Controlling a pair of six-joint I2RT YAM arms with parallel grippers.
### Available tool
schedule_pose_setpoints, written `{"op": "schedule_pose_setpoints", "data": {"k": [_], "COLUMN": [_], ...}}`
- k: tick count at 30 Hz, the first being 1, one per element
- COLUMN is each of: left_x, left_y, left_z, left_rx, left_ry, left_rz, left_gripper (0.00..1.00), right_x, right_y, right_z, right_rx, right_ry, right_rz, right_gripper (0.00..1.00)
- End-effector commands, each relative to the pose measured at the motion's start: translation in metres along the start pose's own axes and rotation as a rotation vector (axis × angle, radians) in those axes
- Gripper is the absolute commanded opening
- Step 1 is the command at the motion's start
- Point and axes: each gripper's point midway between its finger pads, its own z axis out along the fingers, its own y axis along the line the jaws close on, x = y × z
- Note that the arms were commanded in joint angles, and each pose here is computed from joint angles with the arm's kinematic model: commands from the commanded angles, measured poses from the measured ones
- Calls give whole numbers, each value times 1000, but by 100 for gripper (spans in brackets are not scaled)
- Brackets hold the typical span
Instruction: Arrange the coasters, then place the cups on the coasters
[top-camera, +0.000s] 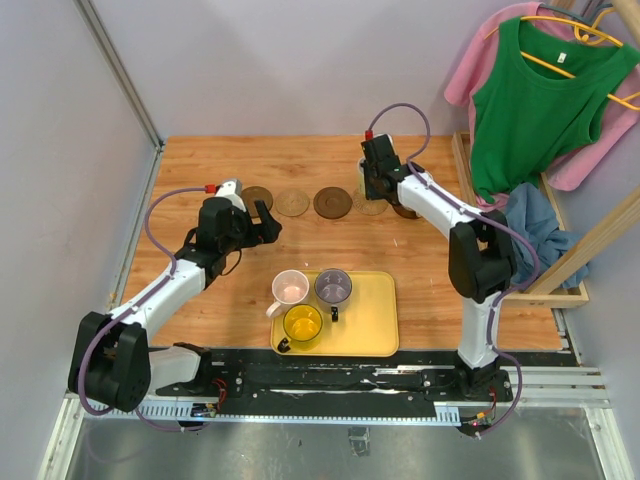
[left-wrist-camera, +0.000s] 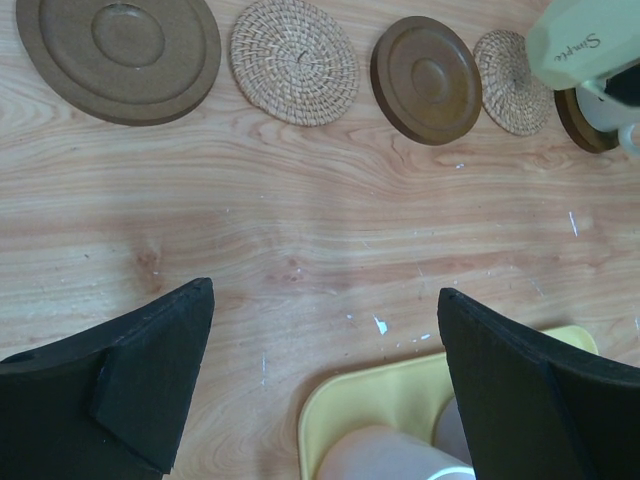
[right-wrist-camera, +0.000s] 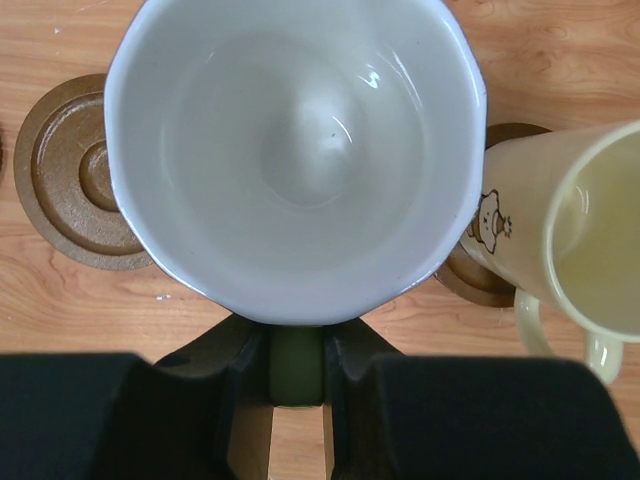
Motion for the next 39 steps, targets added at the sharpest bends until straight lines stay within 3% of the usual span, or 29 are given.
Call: {"op": "schedule_pose_setpoints", "data": {"k": [1,30,39], "left_x": [-13,-6,-6], "left_y": [-11,-16,-18], "left_z": [2,5,6], "left_rx": [44,80,88], "left_ry": [-37,-12,-9], "left_rz": [3,-12,-14], "left_gripper": [97,97,97], "right_x": [-34,5,-2], "right_y": [-2,-20,-24], "right_z": [12,19,8], "right_rx": [-4,57,63], "right_ry": [-106,-38,-62], "right_rz": [6,31,42], "right_gripper": [1,1,1]}}
